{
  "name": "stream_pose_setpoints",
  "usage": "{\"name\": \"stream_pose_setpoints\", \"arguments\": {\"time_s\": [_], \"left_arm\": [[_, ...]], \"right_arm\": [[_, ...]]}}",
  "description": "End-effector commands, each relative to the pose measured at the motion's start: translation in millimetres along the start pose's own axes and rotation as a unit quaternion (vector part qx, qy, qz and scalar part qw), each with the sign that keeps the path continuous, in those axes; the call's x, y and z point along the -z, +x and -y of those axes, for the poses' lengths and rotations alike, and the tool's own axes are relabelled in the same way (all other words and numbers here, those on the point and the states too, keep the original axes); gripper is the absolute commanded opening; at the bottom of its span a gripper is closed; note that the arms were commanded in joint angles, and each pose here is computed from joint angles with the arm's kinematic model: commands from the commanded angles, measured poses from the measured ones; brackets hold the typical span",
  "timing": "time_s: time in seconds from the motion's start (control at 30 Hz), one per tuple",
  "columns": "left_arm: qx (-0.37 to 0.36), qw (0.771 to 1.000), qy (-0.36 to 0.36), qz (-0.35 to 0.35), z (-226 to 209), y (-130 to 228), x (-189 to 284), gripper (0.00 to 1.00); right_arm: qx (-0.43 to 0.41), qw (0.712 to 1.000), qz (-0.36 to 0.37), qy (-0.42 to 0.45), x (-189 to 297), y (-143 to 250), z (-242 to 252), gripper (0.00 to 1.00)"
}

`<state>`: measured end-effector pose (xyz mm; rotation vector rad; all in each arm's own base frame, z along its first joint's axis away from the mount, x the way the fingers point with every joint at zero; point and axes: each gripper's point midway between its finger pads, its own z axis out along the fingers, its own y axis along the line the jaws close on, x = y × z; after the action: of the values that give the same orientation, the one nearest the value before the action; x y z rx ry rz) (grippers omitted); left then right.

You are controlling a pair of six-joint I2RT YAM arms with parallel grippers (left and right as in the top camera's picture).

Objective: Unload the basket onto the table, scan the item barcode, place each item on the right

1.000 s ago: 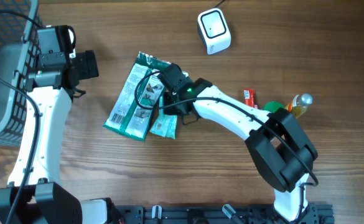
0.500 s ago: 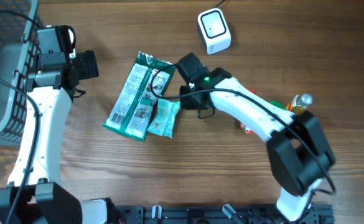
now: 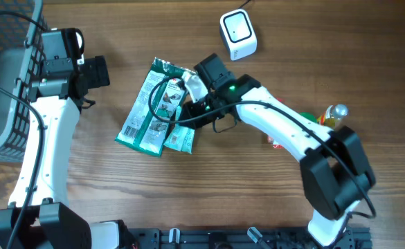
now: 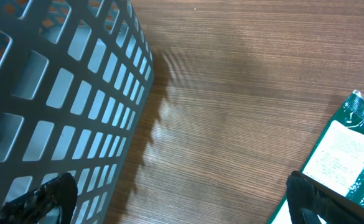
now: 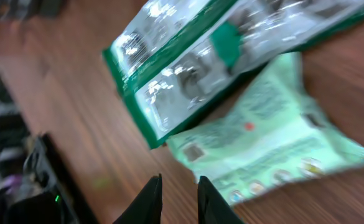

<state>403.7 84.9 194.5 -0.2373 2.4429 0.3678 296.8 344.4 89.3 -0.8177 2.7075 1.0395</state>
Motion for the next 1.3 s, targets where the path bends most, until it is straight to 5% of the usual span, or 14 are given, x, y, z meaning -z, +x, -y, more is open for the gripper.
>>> {"name": "stream_pose_setpoints", "arguments": {"time_s": [0.0, 0.37, 0.67, 0.83, 1.27], "left_arm": [[-0.003, 1.000, -0.001, 0.003, -0.6, -1.8, 1.0, 1.00], [-0.003, 1.000, -0.001, 0.003, -0.7, -1.8, 0.9, 1.00], [-0.003, 1.000, -0.001, 0.003, -0.7, -1.8, 0.9, 1.00], [-0.003, 1.000, -0.001, 0.003, -0.7, -1.8, 0.9, 1.00], [-0.003, 1.000, -0.001, 0.003, -0.7, -1.8, 0.9, 1.00]], "right_arm": [[0.071, 0.987, -0.047, -0.136, -27.5, 22.5, -22.5, 0.22], [0.028, 0.984, -0.106, -0.140, -92.8, 58.0, 27.7, 0.23], [0.112, 0.970, -0.007, -0.216, -18.4, -2.5, -48.3, 0.21], [0.124, 0.972, 0.025, -0.196, -17.1, -19.0, -47.8, 0.21], [0.046, 0.999, -0.013, -0.015, -61.6, 14.4, 40.1, 0.21]]}}
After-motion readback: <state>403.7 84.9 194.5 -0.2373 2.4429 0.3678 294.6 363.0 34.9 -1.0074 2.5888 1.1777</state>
